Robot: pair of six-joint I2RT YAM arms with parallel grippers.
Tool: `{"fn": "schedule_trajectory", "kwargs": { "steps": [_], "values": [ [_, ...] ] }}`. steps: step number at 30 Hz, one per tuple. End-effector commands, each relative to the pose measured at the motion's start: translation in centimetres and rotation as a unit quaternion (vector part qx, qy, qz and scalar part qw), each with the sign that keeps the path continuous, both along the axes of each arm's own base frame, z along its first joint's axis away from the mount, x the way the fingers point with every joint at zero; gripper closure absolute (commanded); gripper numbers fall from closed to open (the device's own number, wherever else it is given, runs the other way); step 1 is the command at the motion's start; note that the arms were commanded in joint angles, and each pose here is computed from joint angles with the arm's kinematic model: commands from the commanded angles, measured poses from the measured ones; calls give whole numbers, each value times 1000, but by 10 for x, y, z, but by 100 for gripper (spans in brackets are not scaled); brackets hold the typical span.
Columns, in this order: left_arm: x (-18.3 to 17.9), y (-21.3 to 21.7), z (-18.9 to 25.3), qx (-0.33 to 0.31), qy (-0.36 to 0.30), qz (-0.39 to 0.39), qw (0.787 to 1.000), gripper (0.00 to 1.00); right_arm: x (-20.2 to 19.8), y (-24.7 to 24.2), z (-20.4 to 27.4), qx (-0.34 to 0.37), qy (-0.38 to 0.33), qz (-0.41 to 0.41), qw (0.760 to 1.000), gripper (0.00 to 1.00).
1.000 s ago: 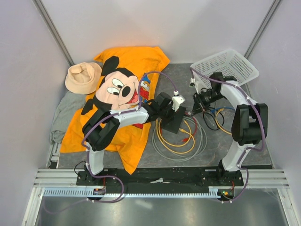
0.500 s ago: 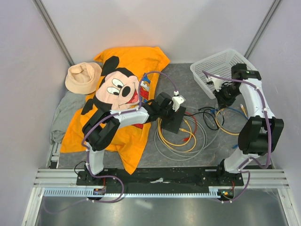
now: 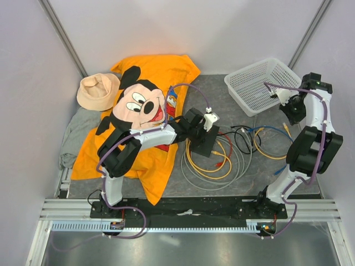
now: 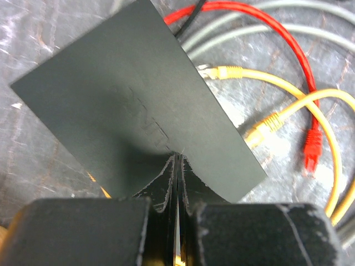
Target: Pull the plug from the switch port
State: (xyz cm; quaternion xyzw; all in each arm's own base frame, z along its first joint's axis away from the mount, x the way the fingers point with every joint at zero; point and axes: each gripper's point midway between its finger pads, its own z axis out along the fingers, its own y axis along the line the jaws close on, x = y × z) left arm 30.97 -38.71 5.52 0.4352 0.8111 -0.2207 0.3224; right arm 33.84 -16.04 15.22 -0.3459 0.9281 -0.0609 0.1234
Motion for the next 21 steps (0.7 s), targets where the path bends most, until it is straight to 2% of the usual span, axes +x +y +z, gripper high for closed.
{"fn": "schedule_trajectory", "kwargs": {
  "steps": [1,3,4,6,9,10,12,14,17,21],
  "values": [
    [-18,11,-9,35,36,-36,998,99,7,17,-14,49,-14,-35,998,74],
    [-18,5,3,21,31,-48,998,98,8,22,-22,66,-25,-70,995,58],
    [-16,3,12,14,22,-51,998,98,13,22,-23,69,-38,-80,994,47],
    [-13,-2,27,0,13,-55,998,98,12,29,-27,90,-37,-104,990,38],
    [-12,-7,60,-34,-4,-66,997,97,16,53,-9,155,-59,-103,981,36],
    [-12,-7,73,-44,-14,-68,997,97,17,74,0,208,-67,-91,972,35],
    [-17,-6,83,-54,-15,-79,995,96,20,96,21,258,-87,-82,959,34],
    [-24,0,93,-63,-21,-91,994,96,18,137,43,346,-90,-68,931,33],
    [-39,10,95,-67,-16,-110,992,95,7,196,55,424,-57,-35,903,31],
    [-57,28,81,-58,-6,-130,990,95,-18,265,40,459,22,24,888,30]
  ]
}}
